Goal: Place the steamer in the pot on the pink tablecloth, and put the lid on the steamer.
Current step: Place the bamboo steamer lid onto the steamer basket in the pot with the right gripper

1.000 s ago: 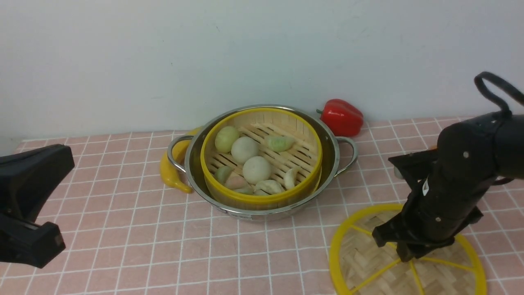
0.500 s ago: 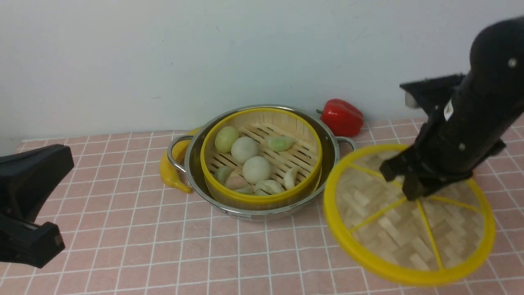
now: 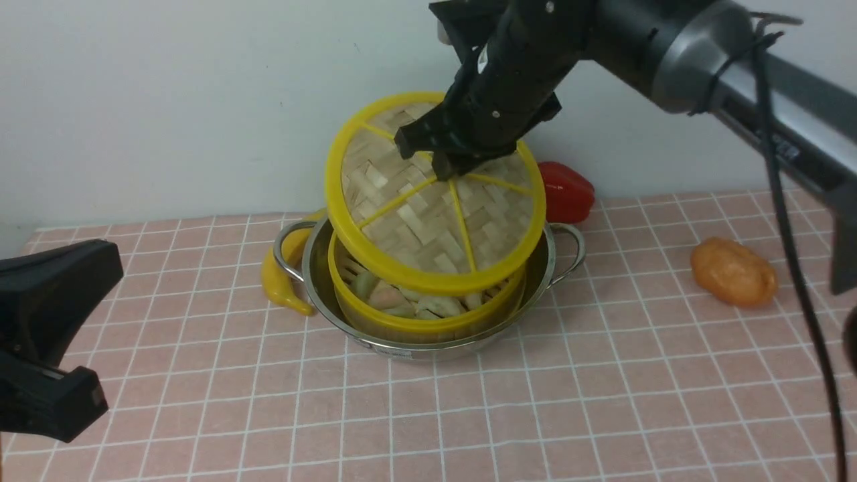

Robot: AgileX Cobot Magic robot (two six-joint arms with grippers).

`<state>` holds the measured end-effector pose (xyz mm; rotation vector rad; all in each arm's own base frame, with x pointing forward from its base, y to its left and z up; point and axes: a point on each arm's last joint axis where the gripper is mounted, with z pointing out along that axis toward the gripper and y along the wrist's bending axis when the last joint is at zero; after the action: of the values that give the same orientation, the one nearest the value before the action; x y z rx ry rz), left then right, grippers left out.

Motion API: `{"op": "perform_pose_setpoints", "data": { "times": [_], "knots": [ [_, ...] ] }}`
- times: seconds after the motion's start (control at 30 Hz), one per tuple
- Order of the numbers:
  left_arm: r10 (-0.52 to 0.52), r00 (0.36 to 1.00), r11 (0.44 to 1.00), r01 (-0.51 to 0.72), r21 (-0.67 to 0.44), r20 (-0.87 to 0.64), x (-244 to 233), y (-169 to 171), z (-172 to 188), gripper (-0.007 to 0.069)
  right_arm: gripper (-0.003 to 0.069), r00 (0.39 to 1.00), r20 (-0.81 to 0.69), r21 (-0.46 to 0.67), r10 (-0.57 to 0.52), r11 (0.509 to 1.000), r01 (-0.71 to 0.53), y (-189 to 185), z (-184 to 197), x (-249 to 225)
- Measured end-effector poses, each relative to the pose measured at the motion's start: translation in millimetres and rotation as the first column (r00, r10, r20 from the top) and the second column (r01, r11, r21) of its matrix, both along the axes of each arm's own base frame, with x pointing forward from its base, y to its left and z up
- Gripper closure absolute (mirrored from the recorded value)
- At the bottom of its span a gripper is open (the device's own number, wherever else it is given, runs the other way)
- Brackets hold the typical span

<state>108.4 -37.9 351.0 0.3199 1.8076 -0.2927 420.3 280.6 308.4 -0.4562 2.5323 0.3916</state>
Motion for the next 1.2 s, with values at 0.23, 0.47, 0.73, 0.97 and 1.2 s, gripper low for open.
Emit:
{"op": "perform_pose_setpoints", "data": {
  "times": [0.23,0.47,0.73,0.97,1.2],
  "knots": [
    [-0.005,1.000,1.000,0.005,0.004,-0.011,0,0,-1,0.0637,0.0513,1.000,-0.026,-0.011,-0.004,1.000,0.004,7,-24,11],
    [-0.010,1.000,1.000,0.010,0.006,-0.021,-1,-1,-2,0.0634,0.0513,0.999,-0.033,-0.020,-0.006,1.000,0.005,8,-30,13],
    [-0.006,1.000,1.000,0.007,0.024,-0.018,-1,0,-2,0.0634,0.0513,0.998,-0.066,-0.047,-0.008,0.999,0.005,10,-50,17],
    [-0.004,1.000,0.999,0.005,0.036,-0.016,-1,1,-2,0.0634,0.0513,0.998,-0.067,-0.054,0.001,0.999,-0.004,11,-52,17],
    [-0.004,1.000,0.999,0.005,0.036,-0.016,-1,1,-2,0.0634,0.0513,0.997,-0.076,-0.052,0.010,0.999,-0.014,12,-56,18]
  ]
}}
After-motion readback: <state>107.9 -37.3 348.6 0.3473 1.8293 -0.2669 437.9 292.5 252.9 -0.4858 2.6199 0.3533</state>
